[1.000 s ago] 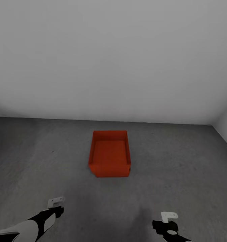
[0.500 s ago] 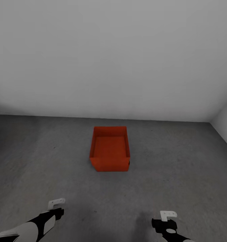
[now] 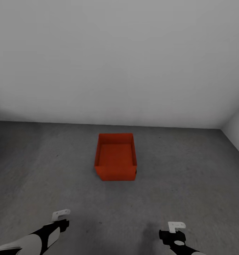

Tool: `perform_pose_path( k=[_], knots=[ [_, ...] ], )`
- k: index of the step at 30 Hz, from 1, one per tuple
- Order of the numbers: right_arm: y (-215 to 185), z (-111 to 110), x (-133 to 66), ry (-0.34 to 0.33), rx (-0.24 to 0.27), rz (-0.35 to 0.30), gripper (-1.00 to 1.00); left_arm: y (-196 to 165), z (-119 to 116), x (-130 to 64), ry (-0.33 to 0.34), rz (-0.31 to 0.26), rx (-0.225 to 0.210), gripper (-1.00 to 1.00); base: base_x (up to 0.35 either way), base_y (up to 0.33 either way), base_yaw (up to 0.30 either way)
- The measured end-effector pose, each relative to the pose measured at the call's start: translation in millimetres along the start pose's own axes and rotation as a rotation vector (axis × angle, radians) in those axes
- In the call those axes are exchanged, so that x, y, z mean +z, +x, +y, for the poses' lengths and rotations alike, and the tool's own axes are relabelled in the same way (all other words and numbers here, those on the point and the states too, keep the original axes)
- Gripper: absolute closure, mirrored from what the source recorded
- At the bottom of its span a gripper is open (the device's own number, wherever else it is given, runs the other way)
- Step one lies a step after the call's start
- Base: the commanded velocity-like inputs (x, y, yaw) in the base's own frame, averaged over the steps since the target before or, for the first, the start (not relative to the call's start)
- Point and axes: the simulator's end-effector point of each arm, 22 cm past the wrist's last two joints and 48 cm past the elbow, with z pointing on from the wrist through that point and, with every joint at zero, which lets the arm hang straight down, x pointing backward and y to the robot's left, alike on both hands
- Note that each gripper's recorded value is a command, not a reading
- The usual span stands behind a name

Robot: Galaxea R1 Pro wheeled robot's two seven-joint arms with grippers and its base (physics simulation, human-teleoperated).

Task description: Move the two storage containers from the living room to the garage. In the garage, place one container on the floor and stack the other container on top of it (either order is fine).

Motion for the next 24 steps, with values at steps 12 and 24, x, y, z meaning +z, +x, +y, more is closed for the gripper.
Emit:
perform_pose_path(
  k=[12, 24],
  knots=[
    [-1.6, -4.7, -15.1, 0.004, 0.001, 0.005, -1.0, -0.5, -2.5, -16.0, 0.007, 0.005, -0.001, -1.0, 0.0, 0.0, 0.0],
    [-3.9, -7.0, -29.5, 0.001, 0.0, 0.006, -1.0, -1.4, 3.5, -30.0, 0.004, 0.008, -0.001, -1.0, 0.0, 0.0, 0.0]
  ],
)
